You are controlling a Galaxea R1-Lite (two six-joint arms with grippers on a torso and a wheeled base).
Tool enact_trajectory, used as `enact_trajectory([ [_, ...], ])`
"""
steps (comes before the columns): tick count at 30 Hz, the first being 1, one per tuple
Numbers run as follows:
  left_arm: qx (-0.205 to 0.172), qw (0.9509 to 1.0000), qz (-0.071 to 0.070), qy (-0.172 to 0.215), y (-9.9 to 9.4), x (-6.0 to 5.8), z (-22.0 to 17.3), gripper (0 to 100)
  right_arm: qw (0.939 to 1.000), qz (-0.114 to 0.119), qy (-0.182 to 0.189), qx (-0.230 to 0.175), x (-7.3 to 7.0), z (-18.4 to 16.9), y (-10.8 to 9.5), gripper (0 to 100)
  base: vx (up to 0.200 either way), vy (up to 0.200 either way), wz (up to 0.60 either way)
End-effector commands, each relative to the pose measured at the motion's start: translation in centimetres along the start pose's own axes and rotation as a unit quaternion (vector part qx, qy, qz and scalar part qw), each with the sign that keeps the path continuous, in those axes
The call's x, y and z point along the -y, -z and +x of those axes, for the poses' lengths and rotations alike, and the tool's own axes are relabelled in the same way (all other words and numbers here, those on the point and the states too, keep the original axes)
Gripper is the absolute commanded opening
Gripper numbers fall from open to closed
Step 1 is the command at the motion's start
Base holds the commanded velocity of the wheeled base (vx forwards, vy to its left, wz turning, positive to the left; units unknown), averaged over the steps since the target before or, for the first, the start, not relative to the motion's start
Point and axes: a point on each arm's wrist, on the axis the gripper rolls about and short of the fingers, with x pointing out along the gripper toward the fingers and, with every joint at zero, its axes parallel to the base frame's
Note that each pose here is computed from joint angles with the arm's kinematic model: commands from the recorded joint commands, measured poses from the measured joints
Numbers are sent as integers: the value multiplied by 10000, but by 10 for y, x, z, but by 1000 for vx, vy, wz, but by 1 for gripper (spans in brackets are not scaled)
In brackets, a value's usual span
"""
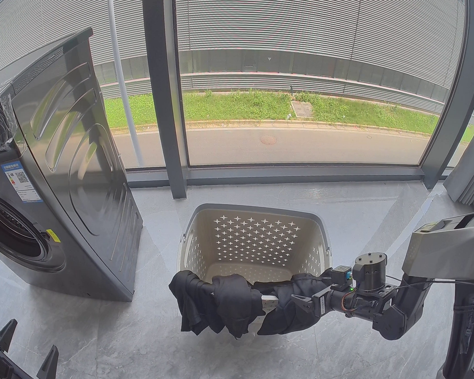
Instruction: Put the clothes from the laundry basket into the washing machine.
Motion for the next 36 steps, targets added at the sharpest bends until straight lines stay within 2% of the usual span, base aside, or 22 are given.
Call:
enact_trajectory([
  [1,-5,10000,-1,1,5,0,0,100,10000,-19,-17,35,-2,3,-1,100,0,0,0],
  [4,-5,10000,-1,-7,5,0,0,100,9999,-44,20,94,-4,5,-4,100,0,0,0],
  [5,-5,10000,-1,1,5,0,0,100,9999,-45,50,102,-3,5,-5,0,0,0,0],
  [13,-5,10000,-1,-7,5,0,0,100,10000,-60,62,24,-4,12,1,0,0,0,0],
  [21,-5,10000,-1,-7,5,0,0,100,9997,-84,157,135,-9,11,-6,0,0,0,0],
  [26,-5,10000,-1,-7,5,0,0,100,9968,-133,7,794,-24,-22,-44,0,0,0,0],
  [27,-5,10000,-1,-7,5,0,0,100,9965,-130,-1,824,-24,-23,-46,0,0,0,0],
  [28,-5,10000,-1,-7,5,0,0,100,9931,-58,-69,1171,-31,-39,-63,0,0,0,0],
  [33,3,10000,-15,0,5,0,0,100,9777,166,-180,2087,-53,-95,-100,0,0,0,0],
  [36,3,10000,-15,-7,5,0,0,100,9638,185,-270,2647,-62,-131,-119,0,0,0,0],
])
